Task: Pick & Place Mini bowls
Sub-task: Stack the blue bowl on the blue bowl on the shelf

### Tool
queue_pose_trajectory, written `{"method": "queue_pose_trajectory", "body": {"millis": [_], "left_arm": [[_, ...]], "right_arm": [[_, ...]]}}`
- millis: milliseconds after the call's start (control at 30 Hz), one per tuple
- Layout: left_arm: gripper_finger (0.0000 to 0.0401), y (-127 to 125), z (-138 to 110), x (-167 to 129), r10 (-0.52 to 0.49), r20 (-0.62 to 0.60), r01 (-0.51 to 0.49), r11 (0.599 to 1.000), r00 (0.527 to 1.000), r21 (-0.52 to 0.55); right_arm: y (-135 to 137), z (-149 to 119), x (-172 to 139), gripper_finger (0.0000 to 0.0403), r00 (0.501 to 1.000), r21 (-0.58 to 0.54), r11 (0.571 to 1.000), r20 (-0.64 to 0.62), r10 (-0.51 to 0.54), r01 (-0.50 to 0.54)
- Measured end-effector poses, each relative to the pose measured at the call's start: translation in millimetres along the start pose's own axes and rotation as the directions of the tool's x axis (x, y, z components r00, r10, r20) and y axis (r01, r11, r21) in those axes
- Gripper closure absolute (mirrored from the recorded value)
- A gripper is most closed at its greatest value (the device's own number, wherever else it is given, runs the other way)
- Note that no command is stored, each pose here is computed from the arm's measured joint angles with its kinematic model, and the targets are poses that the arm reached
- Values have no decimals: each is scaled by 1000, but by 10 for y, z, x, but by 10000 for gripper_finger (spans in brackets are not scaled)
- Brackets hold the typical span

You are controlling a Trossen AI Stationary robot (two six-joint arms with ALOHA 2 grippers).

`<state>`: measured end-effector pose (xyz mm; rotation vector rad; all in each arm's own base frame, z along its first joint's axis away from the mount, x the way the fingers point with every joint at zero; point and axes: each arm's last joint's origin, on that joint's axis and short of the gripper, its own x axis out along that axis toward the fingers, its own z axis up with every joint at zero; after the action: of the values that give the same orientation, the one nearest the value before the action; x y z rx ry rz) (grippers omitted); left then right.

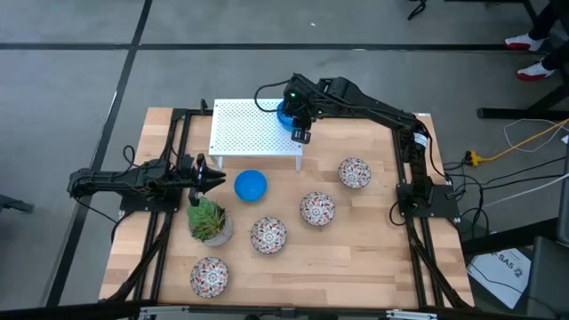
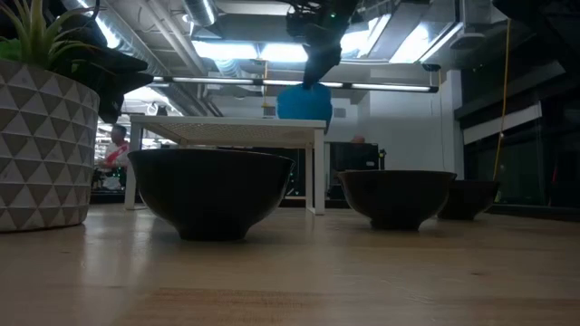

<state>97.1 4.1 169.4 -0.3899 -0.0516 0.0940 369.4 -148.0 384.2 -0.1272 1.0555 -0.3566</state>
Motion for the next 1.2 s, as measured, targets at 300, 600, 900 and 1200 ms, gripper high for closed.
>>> {"method": "queue_pose_trajectory", "body": {"millis": [300,600,900,1200], "left_arm": [[301,0,0,0,0,0,0,1000,1000,0],[301,0,0,0,0,0,0,1000,1000,0],[301,0,0,0,0,0,0,1000,1000,0],[301,0,0,0,0,0,0,1000,1000,0]], "right_arm": [[-12,57,-27,251,998,82,996,64,14,-19],[-63,108,-176,279,993,165,986,114,-20,0],[-50,23,34,365,998,210,976,32,56,-61],[-108,42,28,394,997,213,975,57,48,-59]]}}
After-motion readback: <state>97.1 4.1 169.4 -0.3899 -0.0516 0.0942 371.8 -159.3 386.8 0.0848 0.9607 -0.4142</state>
